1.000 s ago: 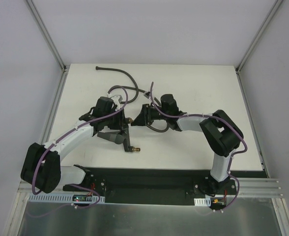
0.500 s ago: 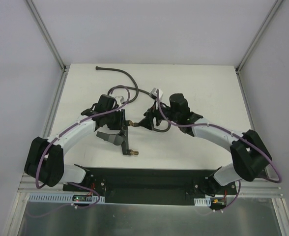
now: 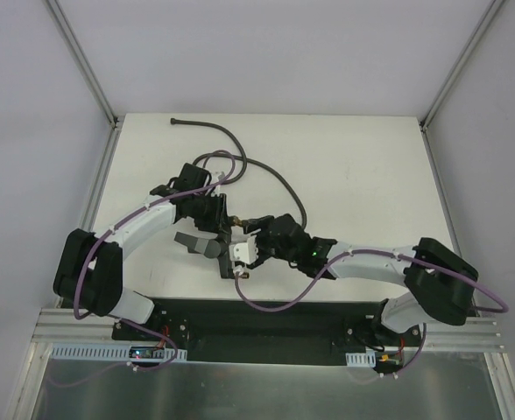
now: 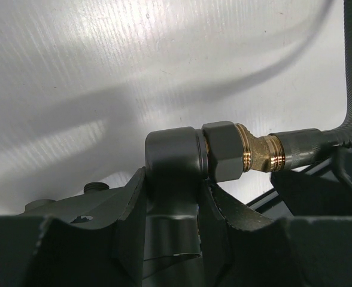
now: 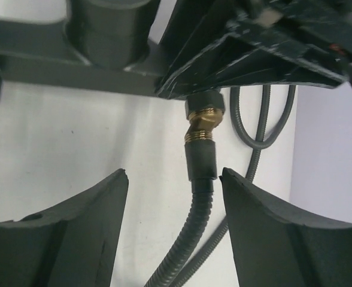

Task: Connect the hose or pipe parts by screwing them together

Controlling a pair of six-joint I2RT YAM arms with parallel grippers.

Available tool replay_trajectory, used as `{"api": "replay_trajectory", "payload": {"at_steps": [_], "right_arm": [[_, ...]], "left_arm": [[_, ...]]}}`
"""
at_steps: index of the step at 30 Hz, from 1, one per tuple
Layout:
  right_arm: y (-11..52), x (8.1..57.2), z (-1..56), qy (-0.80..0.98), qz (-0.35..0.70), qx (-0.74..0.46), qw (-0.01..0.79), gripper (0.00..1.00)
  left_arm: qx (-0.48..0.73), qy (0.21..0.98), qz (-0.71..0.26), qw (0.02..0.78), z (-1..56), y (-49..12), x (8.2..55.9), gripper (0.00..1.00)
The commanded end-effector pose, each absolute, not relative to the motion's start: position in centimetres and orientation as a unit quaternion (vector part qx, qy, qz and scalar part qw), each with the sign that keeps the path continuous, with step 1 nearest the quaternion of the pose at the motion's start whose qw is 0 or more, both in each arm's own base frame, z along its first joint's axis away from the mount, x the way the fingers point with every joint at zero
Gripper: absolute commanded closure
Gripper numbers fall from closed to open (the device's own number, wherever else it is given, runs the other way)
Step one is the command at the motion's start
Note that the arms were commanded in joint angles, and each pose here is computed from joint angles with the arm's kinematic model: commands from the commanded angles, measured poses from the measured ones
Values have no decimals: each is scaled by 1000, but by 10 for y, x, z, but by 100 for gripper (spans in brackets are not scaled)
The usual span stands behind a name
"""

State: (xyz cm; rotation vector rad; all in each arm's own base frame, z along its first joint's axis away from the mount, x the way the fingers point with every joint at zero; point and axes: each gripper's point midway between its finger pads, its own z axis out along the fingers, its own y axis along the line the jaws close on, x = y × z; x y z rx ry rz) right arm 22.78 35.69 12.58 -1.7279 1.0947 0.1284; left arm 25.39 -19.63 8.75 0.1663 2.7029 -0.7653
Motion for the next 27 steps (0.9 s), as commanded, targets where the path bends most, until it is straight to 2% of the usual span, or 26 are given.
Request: {"api": "replay_trajectory", "payload": {"at_steps": [1, 6, 11, 14, 17, 18, 20, 25, 27], "right_arm": [[361, 253, 131, 401, -62, -746, 528, 35], [370, 262, 125, 391, -96, -749, 526, 44], [374, 266, 119, 388, -120, -752, 519, 46], [377, 264, 117, 388, -118, -757, 513, 54], [379, 264, 118, 387, -118, -757, 513, 67], [381, 263, 118, 386, -117, -757, 513, 81], [382, 258, 115, 391, -104, -766, 499, 98], [391, 227, 109, 439, 59, -766, 467, 99], [392, 223, 110, 465, 87, -754, 456, 99]], "left_arm": [[74, 928, -323, 171, 119, -215, 260, 100], [79, 927, -332, 158, 116, -217, 256, 100], [78, 927, -333, 154, 115, -217, 256, 100], [78, 926, -336, 153, 116, -219, 257, 100], [77, 925, -339, 151, 117, -220, 257, 100], [77, 924, -342, 152, 119, -221, 258, 100], [76, 923, -346, 152, 121, -222, 258, 100], [74, 911, -365, 175, 131, -226, 260, 100], [73, 906, -373, 187, 134, -228, 261, 100]]}}
